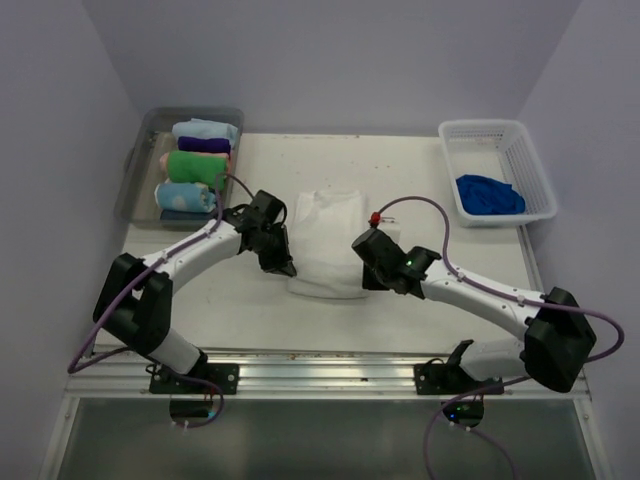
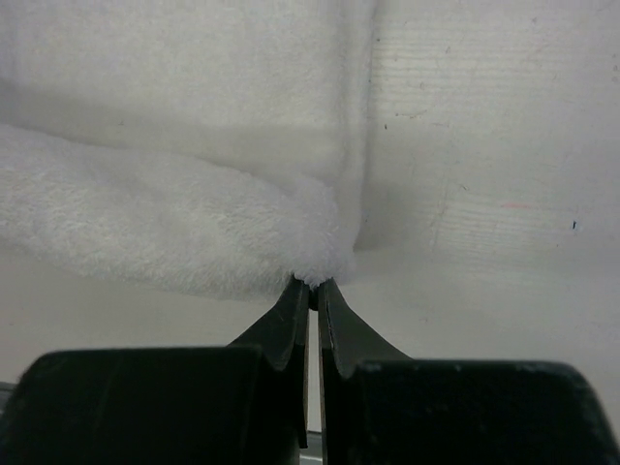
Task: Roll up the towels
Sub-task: Roll the towel
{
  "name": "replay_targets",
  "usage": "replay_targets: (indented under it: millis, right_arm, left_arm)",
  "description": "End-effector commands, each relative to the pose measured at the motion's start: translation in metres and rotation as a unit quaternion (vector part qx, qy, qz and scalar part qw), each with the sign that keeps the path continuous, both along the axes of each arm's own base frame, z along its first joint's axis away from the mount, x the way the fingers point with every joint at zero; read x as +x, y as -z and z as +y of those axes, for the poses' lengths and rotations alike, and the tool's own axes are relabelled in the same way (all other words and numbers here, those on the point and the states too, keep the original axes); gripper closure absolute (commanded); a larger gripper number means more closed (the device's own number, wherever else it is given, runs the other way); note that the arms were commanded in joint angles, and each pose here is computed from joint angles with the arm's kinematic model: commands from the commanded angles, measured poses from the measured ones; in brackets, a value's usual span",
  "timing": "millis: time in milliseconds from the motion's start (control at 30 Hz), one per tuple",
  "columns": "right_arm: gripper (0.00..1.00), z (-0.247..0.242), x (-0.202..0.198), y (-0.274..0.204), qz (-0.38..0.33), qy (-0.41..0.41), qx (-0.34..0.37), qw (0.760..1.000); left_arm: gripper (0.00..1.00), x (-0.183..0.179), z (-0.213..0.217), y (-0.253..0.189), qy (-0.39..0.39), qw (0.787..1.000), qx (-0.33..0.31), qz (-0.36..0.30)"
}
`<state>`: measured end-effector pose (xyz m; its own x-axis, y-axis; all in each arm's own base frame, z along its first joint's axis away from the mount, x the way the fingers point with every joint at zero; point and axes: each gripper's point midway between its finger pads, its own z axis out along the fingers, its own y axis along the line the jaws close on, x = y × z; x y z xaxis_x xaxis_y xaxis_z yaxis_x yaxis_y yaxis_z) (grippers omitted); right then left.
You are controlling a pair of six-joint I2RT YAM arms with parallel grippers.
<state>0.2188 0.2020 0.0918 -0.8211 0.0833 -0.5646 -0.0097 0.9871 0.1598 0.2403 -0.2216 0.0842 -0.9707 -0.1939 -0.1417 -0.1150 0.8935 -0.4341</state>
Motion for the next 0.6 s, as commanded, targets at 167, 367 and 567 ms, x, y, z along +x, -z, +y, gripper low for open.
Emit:
replay_targets:
  millis: [167,367,567]
  right_arm:
    - [1.00,0.010,0.041,0.002,-0.024,0.004,-0.015,1.000]
    - [1.00,0.009,0.054,0.019,-0.014,0.016,-0.033,0.999]
    - [1.00,0.011,0.054,0.034,0.007,0.022,-0.043,0.999]
  left_arm:
    - [0.99,0.030,0.011,0.022,-0.006,0.999,0.050,-0.012]
    - [0.76,0.050,0.013,0.010,-0.018,0.997,0.068,-0.044]
    - [0.76,0.055,0.027,-0.032,-0.058,0.990,0.067,-0.108]
